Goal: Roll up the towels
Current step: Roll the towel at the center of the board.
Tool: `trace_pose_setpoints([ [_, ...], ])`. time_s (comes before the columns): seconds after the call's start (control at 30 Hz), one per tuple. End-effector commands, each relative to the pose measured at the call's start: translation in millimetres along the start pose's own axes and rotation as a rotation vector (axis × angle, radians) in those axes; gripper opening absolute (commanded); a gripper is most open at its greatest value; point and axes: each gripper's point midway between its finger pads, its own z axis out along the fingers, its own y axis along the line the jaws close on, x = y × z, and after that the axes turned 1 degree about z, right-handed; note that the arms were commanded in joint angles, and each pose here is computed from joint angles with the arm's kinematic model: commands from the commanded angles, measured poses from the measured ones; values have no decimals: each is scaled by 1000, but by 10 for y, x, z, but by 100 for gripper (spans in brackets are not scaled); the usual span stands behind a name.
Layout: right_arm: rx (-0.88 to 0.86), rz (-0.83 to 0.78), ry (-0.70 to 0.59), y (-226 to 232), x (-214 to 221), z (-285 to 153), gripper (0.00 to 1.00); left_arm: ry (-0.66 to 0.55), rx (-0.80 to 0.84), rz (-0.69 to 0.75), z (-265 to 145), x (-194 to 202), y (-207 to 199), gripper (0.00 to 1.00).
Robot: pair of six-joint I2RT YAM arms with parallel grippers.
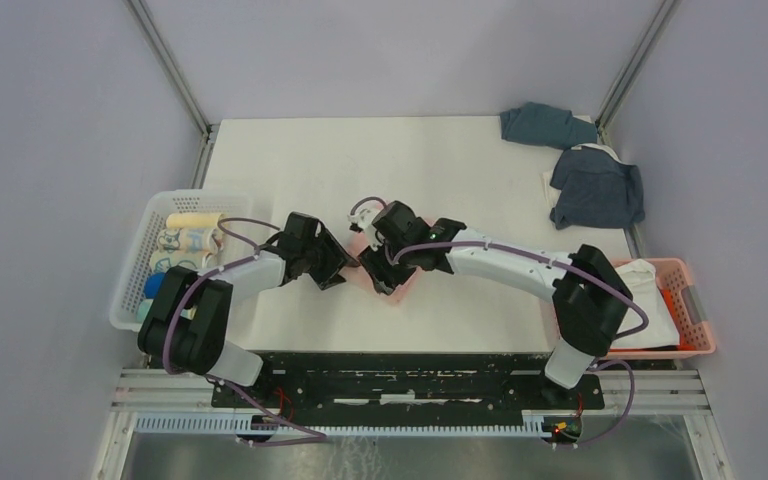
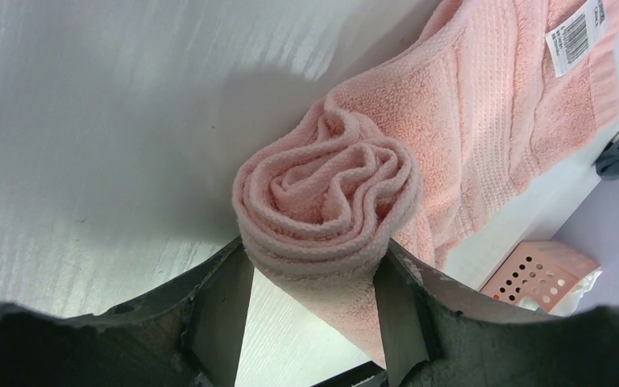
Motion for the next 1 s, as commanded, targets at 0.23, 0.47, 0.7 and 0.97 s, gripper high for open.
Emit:
trace_pose_setpoints([
  [0.23,252,-305,-144,66,-175,107,50,18,-188,47,93,72,430,63],
  [0.47,342,-345,-64,-134,19,344,50,14,-193,61,92,48,420,64],
  [0.7,379,-372,50,-287,289,573,56,27,-195,88,136,29,391,66],
  [0.97,421,-357,147,-539,552,686,62,49,-200,139,239,-18,344,68],
])
